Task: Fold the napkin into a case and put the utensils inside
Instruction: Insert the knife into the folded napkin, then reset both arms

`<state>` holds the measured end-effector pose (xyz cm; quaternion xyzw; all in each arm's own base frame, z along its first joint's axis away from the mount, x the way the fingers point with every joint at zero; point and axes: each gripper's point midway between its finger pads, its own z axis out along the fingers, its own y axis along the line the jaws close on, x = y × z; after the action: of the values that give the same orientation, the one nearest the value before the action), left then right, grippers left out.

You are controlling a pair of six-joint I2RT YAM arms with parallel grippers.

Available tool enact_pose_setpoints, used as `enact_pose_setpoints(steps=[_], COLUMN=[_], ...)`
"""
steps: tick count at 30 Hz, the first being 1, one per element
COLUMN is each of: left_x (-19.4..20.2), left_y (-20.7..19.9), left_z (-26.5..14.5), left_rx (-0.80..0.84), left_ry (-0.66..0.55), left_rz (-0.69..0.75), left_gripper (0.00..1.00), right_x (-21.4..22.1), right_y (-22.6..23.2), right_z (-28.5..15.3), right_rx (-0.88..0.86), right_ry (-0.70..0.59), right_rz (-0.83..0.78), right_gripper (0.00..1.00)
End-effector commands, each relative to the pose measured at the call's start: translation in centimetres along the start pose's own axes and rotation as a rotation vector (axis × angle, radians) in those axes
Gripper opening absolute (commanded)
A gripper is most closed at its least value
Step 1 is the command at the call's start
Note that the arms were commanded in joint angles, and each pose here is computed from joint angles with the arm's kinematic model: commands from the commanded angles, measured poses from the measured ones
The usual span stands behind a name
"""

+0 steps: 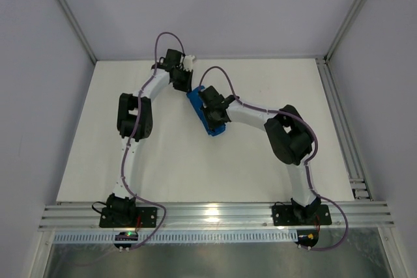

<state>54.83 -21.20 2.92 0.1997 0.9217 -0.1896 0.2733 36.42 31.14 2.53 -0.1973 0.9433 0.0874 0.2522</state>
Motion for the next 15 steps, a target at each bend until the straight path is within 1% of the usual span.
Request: enact_pose_setpoints(steps=[1, 2, 3, 5, 6, 7, 9, 12, 14, 15], left_x=[-1.2, -1.3, -1.4, -1.9, -2.0, -2.2, -3.1, -4.6, -5.4, -6.1], left_y=[-1.7, -1.5, -1.2, -0.6, 0.3, 0.7, 1.4, 2.4, 2.6, 2.5], left_z=[-1.8, -1.9, -1.9, -2.3, -2.6, -2.9, -3.9, -5.6, -6.5, -7.3], left_rx=[0.028, 0.022, 0.002, -0.037, -0.087, -0.110, -0.154, -0.210, -0.236, -0.244], left_ry=[-0.024, -0.027, -0.030, -0.040, -0.040, -0.045, -0.067, -0.111, -0.133, -0.150], left_rz=[0.044, 0.044, 0.046, 0.056, 0.061, 0.068, 0.087, 0.101, 0.121, 0.135], left_gripper=[0.09, 0.10, 0.11, 0.16, 0.21, 0.23, 0.28, 0.31, 0.32, 0.34], right_x=[-3.4, -3.8, -3.8, -3.5, -3.1, -3.0, -3.5, -4.5, -5.5, -5.9], right_y=[0.3, 0.2, 0.2, -0.2, -0.5, -0.7, -1.0, -1.1, -0.9, -0.9], right_z=[-0.2, -0.3, -0.3, -0.2, -0.3, -0.4, -1.5, -3.5, -4.8, -5.9], right_rx=[-0.010, -0.006, -0.003, 0.015, 0.025, 0.031, 0.044, 0.042, 0.033, 0.028], right_ry=[-0.084, -0.093, -0.092, -0.079, -0.068, -0.066, -0.088, -0.118, -0.139, -0.149], right_rz=[-0.032, -0.038, -0.042, -0.049, -0.052, -0.052, -0.063, -0.096, -0.112, -0.125], right_gripper=[0.18, 0.20, 0.23, 0.28, 0.32, 0.34, 0.36, 0.41, 0.46, 0.52])
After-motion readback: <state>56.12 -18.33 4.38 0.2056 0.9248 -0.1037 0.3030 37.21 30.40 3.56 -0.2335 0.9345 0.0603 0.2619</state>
